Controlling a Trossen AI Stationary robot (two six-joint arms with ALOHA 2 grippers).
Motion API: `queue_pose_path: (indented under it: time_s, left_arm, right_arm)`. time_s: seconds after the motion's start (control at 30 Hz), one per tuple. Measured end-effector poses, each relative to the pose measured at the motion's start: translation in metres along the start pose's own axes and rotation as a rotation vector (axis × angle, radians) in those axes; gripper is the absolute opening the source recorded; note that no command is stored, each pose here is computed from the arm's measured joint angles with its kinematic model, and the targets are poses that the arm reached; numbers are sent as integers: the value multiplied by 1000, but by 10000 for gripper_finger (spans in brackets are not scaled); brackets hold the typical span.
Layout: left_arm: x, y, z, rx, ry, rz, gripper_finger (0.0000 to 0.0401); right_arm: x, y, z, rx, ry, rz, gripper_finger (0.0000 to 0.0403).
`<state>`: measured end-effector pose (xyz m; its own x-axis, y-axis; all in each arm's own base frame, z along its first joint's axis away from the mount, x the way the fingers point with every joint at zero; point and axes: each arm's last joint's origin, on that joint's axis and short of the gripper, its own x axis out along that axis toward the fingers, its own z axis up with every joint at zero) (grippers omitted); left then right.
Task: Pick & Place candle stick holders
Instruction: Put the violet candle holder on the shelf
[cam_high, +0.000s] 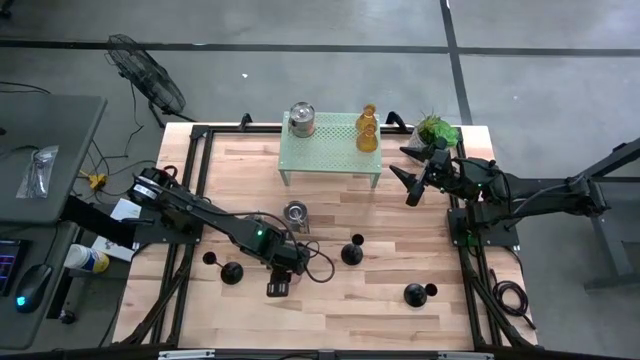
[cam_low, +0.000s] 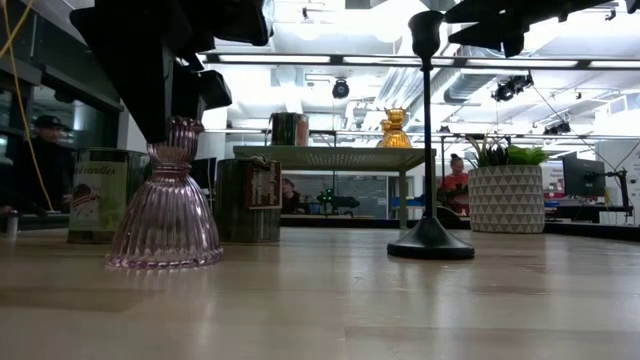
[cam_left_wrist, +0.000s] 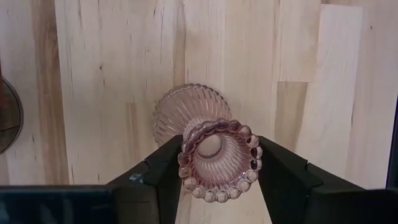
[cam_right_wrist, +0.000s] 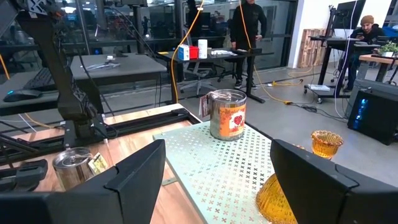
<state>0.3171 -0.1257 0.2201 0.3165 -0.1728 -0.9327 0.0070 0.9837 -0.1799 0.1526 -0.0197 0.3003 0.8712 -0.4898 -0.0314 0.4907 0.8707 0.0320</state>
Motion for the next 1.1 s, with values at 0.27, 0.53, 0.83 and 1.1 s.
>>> queue_pose_path:
  time_s: [0.27,0.53,0.83,1.1]
  left_arm:
    - [0,0,0,2,-3,8,168]
    - [-1,0,0,-6,-1,11,167]
    - [-22,-5,13,-13,-17,21,166]
    - [-60,-10,31,-47,-65,44,166]
  right_arm:
    - [0,0,0,0,0,0,284]
    - [0,0,0,0,1,0,284]
    - [0,0,0,2,2,0,284]
    - [0,1,-3,1,27,47,284]
